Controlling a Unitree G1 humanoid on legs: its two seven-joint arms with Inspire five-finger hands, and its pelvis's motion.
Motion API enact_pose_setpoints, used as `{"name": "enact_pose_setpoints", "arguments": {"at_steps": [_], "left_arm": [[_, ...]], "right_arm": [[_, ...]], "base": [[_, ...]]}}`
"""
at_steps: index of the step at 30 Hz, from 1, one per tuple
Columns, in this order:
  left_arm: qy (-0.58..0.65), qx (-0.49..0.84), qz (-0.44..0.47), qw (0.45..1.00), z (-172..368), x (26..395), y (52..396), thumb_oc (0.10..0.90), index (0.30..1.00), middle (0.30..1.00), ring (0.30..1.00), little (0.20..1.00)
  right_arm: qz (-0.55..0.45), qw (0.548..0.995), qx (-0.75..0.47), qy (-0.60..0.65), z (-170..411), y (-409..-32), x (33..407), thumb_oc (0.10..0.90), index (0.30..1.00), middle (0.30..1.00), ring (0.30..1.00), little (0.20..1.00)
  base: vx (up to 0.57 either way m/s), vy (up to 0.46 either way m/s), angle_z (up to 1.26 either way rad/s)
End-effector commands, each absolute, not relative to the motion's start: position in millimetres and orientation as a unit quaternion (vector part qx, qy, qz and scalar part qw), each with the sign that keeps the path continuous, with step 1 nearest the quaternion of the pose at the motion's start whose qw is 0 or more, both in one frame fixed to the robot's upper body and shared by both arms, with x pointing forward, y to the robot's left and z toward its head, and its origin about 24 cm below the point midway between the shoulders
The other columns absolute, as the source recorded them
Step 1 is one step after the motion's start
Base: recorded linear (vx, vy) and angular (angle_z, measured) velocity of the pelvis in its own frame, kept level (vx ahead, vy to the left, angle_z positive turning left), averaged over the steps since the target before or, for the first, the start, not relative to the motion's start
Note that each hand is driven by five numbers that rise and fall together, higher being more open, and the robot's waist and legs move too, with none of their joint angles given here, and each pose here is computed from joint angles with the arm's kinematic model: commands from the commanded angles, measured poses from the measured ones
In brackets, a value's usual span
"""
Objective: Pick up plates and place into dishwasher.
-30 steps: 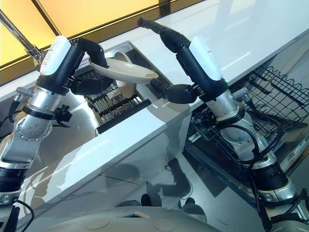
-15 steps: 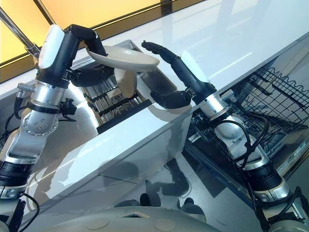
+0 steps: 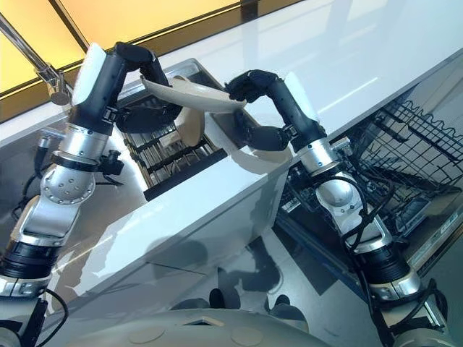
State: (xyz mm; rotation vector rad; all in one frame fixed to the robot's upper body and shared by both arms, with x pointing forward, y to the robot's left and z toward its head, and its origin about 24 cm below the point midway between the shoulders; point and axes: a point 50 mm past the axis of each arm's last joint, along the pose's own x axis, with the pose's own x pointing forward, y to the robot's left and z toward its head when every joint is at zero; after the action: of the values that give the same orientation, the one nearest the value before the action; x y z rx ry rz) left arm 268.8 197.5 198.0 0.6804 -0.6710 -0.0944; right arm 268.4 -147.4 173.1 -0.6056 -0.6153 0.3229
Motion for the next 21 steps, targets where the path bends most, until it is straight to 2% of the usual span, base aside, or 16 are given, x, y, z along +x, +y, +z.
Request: {"name": "enact_pose_setpoints", "arguments": {"at_steps": [1,2,3,4,5,6,16,17,18,19,21], "left_arm": [[-0.478,0.266,-0.118,0.829,259,251,155,0.1,0.3,0.3,0.3,0.2],[-0.473,0.263,-0.125,0.832,256,252,154,0.1,0.3,0.3,0.3,0.2],[-0.466,0.257,-0.135,0.836,254,253,153,0.1,0.3,0.3,0.3,0.2],[-0.463,0.256,-0.139,0.837,252,253,151,0.1,0.3,0.3,0.3,0.2],[-0.46,0.252,-0.145,0.839,251,253,150,0.1,0.3,0.3,0.3,0.2],[-0.457,0.247,-0.151,0.841,249,253,148,0.1,0.3,0.3,0.3,0.2],[-0.451,0.236,-0.159,0.846,245,255,145,0.1,0.3,0.3,0.3,0.2],[-0.45,0.234,-0.152,0.848,245,255,146,0.347,0.512,0.512,0.512,0.447],[-0.45,0.234,-0.15,0.849,245,256,146,0.468,0.615,0.615,0.615,0.568],[-0.445,0.237,-0.14,0.852,245,257,149,0.8,0.9,0.9,0.9,0.9],[-0.439,0.247,-0.13,0.854,243,259,151,0.8,0.9,0.9,0.9,0.9]], "right_arm": [[0.149,0.853,-0.219,-0.45,224,-121,254,0.136,0.331,0.331,0.331,0.236],[0.147,0.852,-0.218,-0.452,224,-121,254,0.262,0.439,0.439,0.439,0.362],[0.143,0.852,-0.216,-0.456,224,-122,254,0.314,0.484,0.484,0.484,0.414],[0.14,0.851,-0.214,-0.458,224,-123,254,0.287,0.46,0.46,0.46,0.387],[0.137,0.851,-0.213,-0.46,224,-124,253,0.119,0.316,0.316,0.316,0.219],[0.134,0.851,-0.212,-0.461,223,-124,253,0.1,0.3,0.3,0.3,0.2],[0.12,0.854,-0.213,-0.459,220,-131,255,0.1,0.3,0.3,0.3,0.2],[0.12,0.854,-0.213,-0.459,220,-131,255,0.1,0.3,0.3,0.3,0.2],[0.12,0.854,-0.213,-0.459,220,-131,255,0.1,0.3,0.3,0.3,0.2],[0.12,0.853,-0.216,-0.46,220,-132,255,0.1,0.3,0.3,0.3,0.2],[0.121,0.852,-0.219,-0.46,220,-132,255,0.1,0.3,0.3,0.3,0.2]], "base": [[0.0,0.0,0.0],[0.0,0.0,0.0],[0.0,0.0,0.0],[0.0,0.0,0.0],[0.0,0.0,0.0],[0.0,0.0,0.0],[0.0,0.0,0.0],[0.0,0.0,0.0],[0.0,0.0,0.0],[0.0,0.0,0.0],[0.0,0.0,0.0]]}}
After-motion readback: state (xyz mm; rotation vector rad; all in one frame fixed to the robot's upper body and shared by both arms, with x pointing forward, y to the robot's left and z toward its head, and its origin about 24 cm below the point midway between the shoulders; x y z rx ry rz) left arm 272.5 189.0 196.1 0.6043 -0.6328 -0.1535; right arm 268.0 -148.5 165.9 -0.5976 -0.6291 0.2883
